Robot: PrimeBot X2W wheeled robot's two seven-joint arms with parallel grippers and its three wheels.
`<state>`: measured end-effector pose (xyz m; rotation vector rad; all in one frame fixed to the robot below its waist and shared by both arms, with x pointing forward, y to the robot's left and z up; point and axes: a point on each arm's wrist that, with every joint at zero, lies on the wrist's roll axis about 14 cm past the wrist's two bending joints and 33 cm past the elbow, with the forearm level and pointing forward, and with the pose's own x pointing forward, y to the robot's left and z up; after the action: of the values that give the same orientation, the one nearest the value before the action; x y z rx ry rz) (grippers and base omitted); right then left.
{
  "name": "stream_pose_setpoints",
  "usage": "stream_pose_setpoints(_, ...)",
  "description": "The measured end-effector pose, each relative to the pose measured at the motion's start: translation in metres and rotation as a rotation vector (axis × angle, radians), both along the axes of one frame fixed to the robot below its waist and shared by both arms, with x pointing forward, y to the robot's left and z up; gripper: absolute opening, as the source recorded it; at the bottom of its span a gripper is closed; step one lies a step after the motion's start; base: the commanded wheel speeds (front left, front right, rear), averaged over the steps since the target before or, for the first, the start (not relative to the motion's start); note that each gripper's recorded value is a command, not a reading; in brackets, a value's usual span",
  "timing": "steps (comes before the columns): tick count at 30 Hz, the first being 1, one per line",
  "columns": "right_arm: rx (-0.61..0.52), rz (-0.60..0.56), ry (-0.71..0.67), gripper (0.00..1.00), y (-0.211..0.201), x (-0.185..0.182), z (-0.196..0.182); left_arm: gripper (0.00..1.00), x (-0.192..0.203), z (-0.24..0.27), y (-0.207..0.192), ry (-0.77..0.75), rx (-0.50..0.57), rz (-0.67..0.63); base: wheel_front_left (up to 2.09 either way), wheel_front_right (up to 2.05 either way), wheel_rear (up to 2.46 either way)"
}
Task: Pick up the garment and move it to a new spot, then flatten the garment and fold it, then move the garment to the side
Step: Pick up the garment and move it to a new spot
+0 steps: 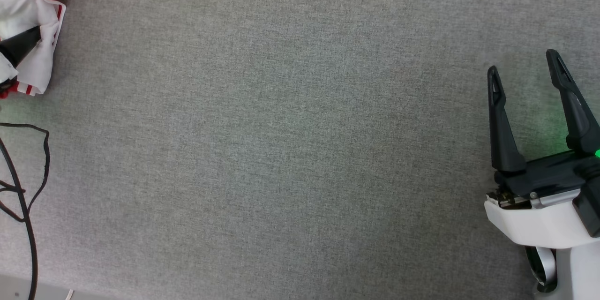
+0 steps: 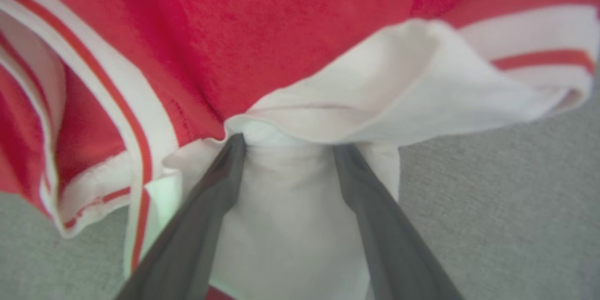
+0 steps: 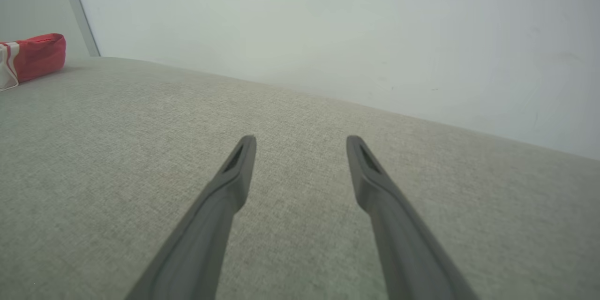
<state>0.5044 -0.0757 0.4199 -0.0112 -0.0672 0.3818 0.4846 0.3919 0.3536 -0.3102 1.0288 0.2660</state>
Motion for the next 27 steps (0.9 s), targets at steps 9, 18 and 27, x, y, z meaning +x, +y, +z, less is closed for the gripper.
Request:
stream_pose_setpoints(9,0.015,-0.004,-0.032,1.00,0.001,-0.004,0.022,0.00,0.017,0.033,-0.015,-0.107,0.080,-0.135,0.00,0.00,0.00)
stream_pose_setpoints(18,0.055,0.007,-0.106,1.00,0.010,-0.016,0.067,0.00,0.033,0.120,-0.056,-0.347,0.167,-0.366,0.00,0.00,0.00)
stream_pose_setpoints(27,0.067,-0.030,-0.168,1.00,-0.003,-0.030,0.103,0.00,0.030,0.175,-0.156,-0.498,0.170,-0.712,0.00,0.00,0.00)
